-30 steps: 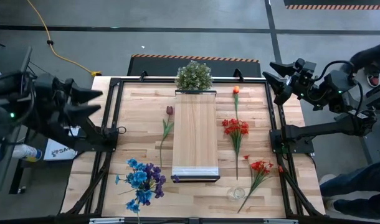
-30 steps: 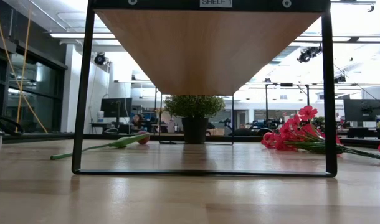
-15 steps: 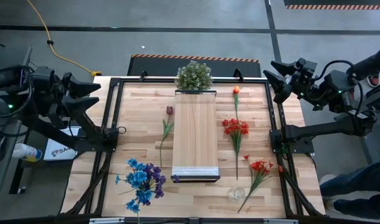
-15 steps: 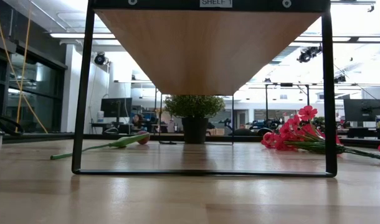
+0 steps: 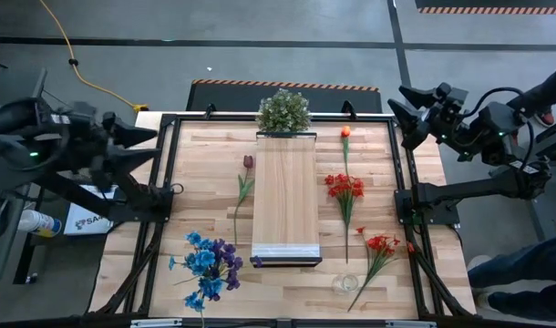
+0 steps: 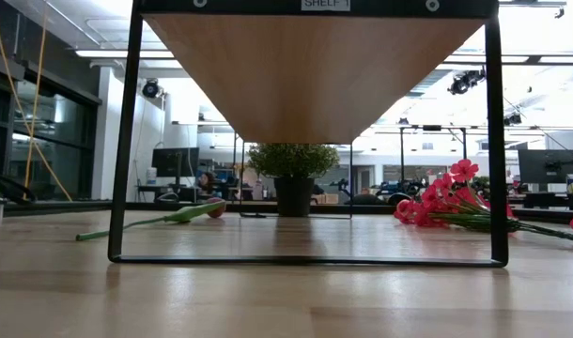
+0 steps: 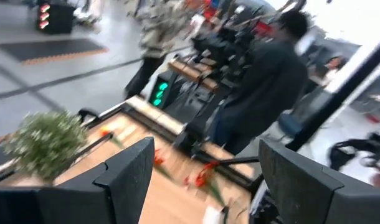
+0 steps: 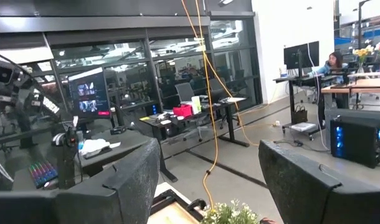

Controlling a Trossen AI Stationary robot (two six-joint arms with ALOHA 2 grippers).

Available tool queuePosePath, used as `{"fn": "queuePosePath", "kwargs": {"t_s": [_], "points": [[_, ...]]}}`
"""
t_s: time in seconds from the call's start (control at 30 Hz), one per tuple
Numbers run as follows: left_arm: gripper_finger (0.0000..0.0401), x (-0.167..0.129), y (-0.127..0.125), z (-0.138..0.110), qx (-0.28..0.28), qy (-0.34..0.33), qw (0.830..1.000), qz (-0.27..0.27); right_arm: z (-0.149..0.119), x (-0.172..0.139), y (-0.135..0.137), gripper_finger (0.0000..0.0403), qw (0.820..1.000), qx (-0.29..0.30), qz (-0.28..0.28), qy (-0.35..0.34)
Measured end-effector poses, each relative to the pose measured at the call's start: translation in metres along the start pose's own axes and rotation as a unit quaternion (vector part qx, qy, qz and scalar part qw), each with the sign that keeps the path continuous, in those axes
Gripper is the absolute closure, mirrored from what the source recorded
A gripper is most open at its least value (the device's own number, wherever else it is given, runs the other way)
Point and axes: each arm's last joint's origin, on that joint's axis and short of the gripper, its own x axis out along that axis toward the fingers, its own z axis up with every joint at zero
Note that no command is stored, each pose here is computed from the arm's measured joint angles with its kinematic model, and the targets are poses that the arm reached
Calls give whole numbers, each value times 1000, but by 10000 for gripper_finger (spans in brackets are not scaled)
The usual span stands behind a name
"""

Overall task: Pick and place flowers into a vace then onto a shelf
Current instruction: Put the red tulip into the left transparent vase

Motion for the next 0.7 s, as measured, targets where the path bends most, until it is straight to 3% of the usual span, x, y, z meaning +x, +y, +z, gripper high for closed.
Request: {"fn": "queuePosePath", "kwargs": {"t_s": [0.33, 0.7], "points": [[82, 55, 5, 0, -19, 76, 990, 113, 0, 0, 0, 141, 1000, 0, -2, -1], [82, 117, 37, 10, -43, 161, 967, 195, 0, 0, 0, 141, 1000, -1, 9, 3]]}}
